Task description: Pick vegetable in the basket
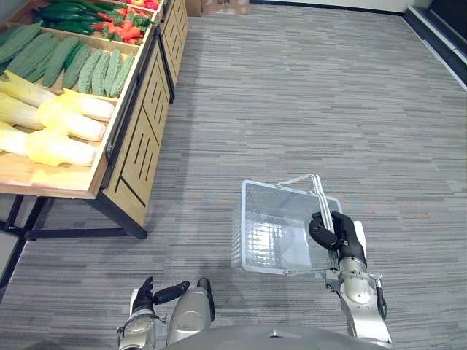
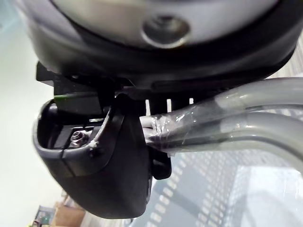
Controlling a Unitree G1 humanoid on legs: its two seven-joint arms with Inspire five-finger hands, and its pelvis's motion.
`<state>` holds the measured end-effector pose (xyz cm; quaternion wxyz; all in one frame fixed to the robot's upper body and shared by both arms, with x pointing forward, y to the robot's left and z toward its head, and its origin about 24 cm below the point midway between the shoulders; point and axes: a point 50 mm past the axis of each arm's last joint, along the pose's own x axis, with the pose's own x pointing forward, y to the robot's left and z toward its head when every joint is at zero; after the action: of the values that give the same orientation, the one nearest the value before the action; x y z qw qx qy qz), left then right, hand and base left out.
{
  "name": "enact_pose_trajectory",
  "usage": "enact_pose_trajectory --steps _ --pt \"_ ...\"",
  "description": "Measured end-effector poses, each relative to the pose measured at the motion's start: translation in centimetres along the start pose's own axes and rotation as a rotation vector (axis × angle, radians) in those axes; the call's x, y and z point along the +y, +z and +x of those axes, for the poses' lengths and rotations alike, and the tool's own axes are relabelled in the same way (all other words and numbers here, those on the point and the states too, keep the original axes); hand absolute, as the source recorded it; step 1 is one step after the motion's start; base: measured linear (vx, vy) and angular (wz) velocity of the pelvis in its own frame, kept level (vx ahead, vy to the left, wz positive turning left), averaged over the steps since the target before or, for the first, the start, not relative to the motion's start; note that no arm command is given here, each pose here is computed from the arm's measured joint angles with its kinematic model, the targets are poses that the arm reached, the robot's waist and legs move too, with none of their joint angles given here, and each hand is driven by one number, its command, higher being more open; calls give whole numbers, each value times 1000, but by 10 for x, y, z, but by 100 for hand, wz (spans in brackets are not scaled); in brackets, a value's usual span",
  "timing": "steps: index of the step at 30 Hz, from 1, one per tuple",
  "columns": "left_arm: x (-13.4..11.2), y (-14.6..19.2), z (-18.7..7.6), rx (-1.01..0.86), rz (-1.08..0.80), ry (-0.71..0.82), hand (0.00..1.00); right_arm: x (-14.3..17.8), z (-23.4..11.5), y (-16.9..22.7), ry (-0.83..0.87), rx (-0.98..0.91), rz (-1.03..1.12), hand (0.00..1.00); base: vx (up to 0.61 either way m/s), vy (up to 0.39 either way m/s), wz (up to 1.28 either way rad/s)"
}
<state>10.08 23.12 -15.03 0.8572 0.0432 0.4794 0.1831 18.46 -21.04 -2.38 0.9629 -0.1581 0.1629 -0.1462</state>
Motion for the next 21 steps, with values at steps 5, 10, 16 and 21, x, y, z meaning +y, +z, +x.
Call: enact_pose_trajectory --steps 5,10,16,21 --pt "0 -5 -1 15 3 -3 100 14 1 3 53 -13 -8 0 15 63 -34" --pt "3 -13 -5 21 22 -6 100 17 -5 -7 82 27 -29 0 53 104 6" --pt "6 -31 -11 67 42 -6 100 16 -9 -14 85 54 -36 0 152 121 39" --pt "7 -35 -12 86 75 -18 100 16 -10 -15 85 58 -35 0 208 18 28"
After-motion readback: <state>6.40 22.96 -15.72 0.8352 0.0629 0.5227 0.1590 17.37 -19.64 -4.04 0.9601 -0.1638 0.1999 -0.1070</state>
